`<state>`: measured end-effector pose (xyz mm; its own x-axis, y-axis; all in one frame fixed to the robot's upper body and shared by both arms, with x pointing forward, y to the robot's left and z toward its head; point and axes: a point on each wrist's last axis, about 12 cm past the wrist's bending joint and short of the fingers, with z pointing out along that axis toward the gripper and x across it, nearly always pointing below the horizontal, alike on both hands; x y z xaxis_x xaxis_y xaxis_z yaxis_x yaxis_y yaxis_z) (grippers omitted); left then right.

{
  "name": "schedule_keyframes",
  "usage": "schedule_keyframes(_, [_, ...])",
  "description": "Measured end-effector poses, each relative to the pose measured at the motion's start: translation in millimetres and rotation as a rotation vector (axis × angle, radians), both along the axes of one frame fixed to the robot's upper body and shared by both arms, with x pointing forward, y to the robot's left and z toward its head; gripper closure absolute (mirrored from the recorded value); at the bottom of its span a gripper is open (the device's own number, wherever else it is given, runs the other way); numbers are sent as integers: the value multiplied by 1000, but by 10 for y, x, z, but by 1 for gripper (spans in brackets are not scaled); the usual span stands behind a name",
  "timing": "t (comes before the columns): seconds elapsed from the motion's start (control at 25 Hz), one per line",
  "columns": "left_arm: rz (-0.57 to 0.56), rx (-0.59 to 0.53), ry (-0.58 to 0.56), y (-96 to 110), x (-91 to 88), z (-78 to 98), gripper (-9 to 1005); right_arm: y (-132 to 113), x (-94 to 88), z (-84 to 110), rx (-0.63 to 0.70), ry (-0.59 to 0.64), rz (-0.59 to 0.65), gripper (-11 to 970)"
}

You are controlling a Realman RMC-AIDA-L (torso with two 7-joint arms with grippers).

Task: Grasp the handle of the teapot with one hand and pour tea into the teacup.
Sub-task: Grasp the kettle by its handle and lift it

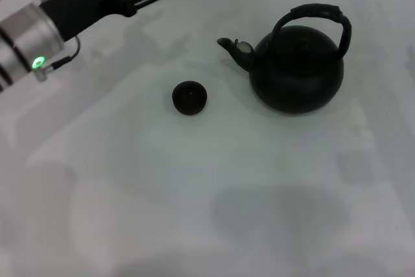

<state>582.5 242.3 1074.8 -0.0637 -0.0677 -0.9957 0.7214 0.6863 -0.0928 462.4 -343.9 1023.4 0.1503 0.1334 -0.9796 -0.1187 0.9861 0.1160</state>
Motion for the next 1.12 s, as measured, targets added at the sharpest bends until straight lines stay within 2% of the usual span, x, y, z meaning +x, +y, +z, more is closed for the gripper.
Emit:
schedule_keyframes(0.2, [209,-70,-78,112,-263,-204,103,5,-70,30,73,-29,35,138])
schedule_keyframes(0.36, [339,-87,-86,173,-431,-336,103,65,-135,7,148,-11,97,139])
schedule_keyframes(0.64, [393,-94,-32,186,-523,-448,104,318,-193,-103,116,84,295,141])
schedule_keyframes(1.12, [462,-115,0,289,-666,-541,103,474,35,-170,89,177,329,143])
